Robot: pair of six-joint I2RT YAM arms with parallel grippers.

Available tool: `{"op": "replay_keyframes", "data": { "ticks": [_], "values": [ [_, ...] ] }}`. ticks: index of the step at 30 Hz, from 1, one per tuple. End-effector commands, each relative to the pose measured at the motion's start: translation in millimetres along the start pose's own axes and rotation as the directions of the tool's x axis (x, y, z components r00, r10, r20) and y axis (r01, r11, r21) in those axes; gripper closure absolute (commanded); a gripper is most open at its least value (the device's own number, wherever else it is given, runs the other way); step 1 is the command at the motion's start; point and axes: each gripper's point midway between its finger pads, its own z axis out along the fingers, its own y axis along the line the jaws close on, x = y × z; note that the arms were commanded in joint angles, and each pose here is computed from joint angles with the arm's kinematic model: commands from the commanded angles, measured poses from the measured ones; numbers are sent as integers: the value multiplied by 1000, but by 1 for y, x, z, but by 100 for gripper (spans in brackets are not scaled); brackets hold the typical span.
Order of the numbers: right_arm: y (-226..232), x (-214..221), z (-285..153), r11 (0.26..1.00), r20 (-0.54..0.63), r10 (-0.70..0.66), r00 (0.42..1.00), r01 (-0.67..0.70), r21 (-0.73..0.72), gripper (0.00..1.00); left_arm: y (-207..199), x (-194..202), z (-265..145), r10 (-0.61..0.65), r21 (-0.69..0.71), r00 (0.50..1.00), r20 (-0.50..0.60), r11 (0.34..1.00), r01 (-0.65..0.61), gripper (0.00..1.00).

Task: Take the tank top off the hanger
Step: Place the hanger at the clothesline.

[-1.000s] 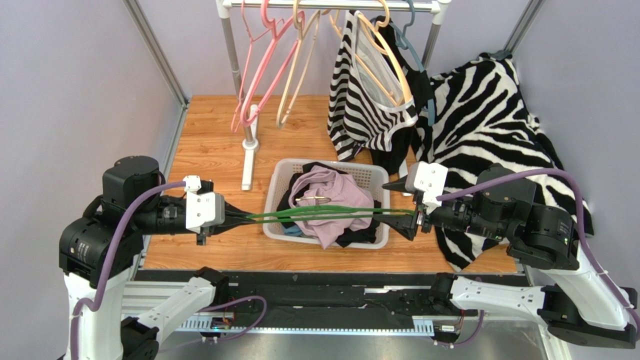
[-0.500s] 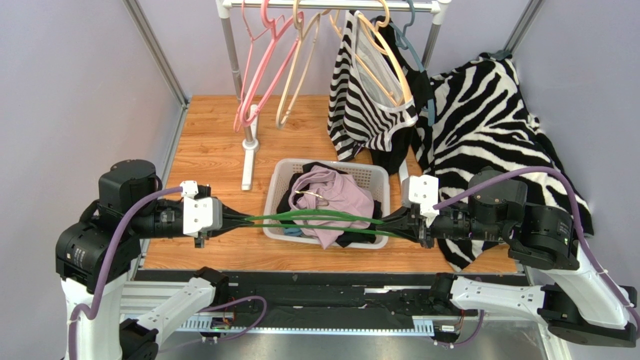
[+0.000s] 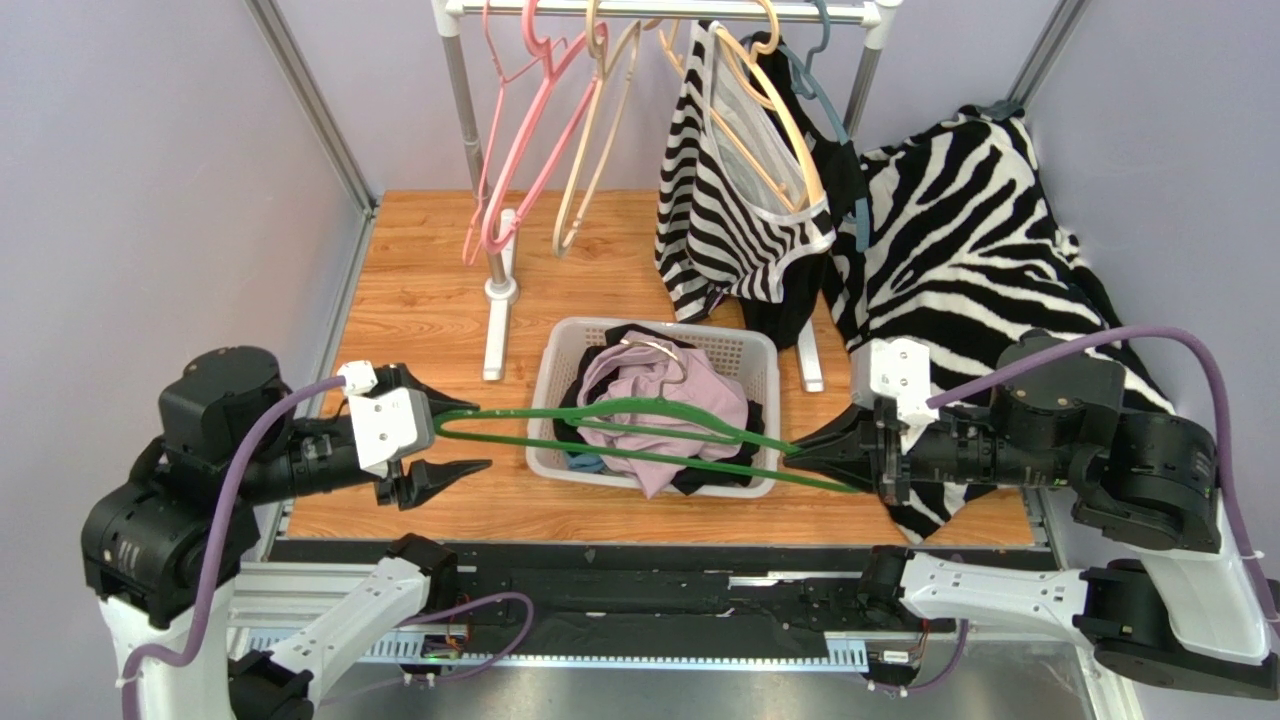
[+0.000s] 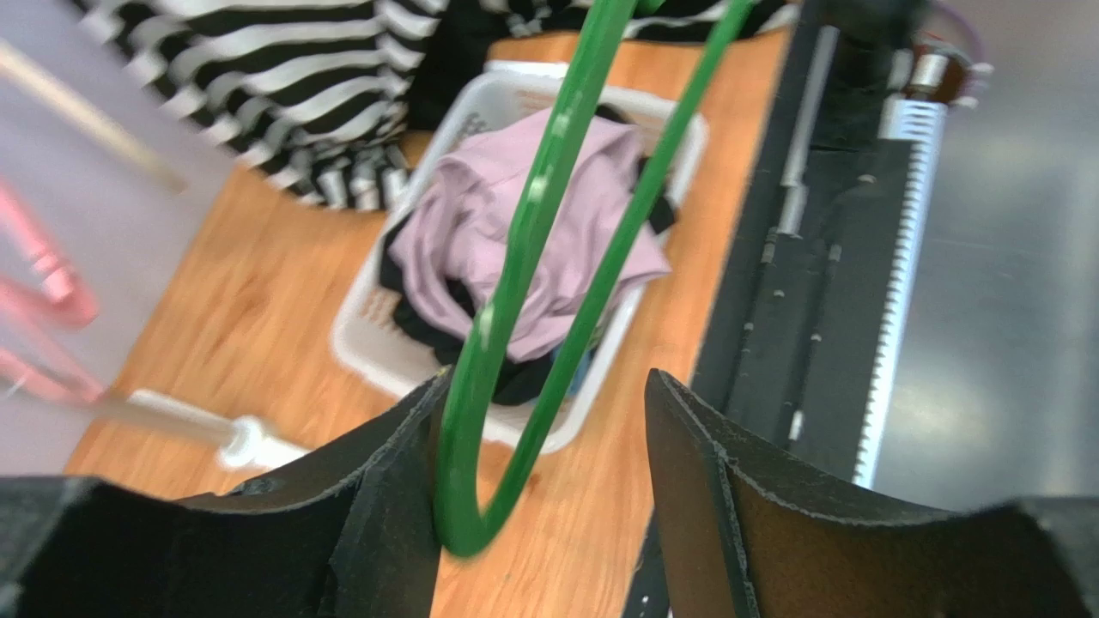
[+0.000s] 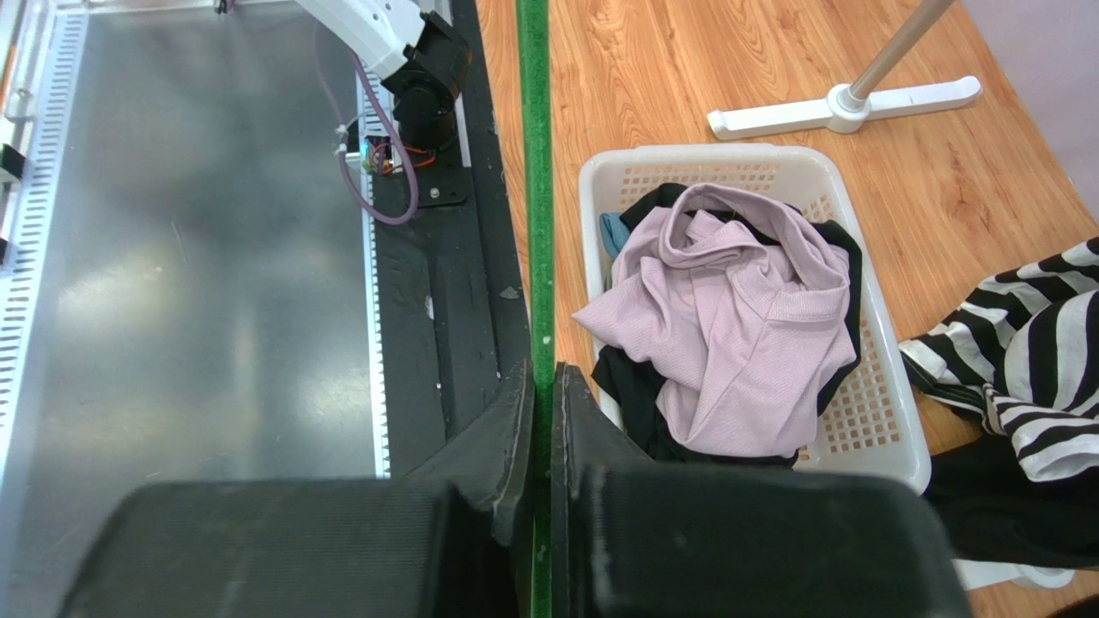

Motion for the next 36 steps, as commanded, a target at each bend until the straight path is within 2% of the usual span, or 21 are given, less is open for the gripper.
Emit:
{"op": "replay_keyframes", "data": {
  "ticks": [1, 4, 5, 6, 9, 13, 17, 22, 26, 32, 36],
  "values": [
    [-1, -19, -15, 998, 55, 45, 997, -46, 33, 100, 44, -7, -22, -46, -314, 999, 6, 948, 45, 37],
    [-5, -19, -22, 995, 45, 77, 996, -79, 67, 100, 75, -8, -36, -62, -485, 998, 0, 873, 54, 32],
    [-10, -18, -25, 990, 42, 88, 995, -92, 103, 100, 90, -2, -43, -84, -562, 996, -26, 825, 55, 25],
    [-13, -19, -27, 986, 45, 101, 994, -106, 126, 100, 99, 2, -47, -99, -605, 994, -41, 794, 54, 6],
    [-31, -29, -44, 954, 108, 143, 984, -166, 248, 100, 121, 23, -53, -168, -690, 978, -123, 723, 37, 5],
    [-58, -35, -54, 889, 161, 182, 970, -232, 394, 100, 115, 44, -43, -217, -656, 960, -178, 753, 48, 4],
    [-86, -37, -42, 820, 148, 194, 970, -243, 518, 100, 103, 37, -39, -158, -623, 980, -118, 781, 51, 4],
    [-116, -53, -32, 730, 157, 197, 968, -251, 635, 100, 89, 40, -38, -152, -584, 982, -114, 810, 58, 3],
    [-148, -75, -26, 623, 177, 155, 972, -235, 746, 100, 88, 41, -39, -148, -585, 982, -118, 810, 52, 3],
    [-179, -94, 3, 578, 165, 160, 973, -228, 783, 100, 79, 41, -42, -132, -569, 985, -112, 821, 45, 2],
    [-183, -96, 19, 603, 175, 179, 968, -249, 758, 100, 73, 44, -46, -122, -568, 985, -119, 822, 33, 2]
  ]
}}
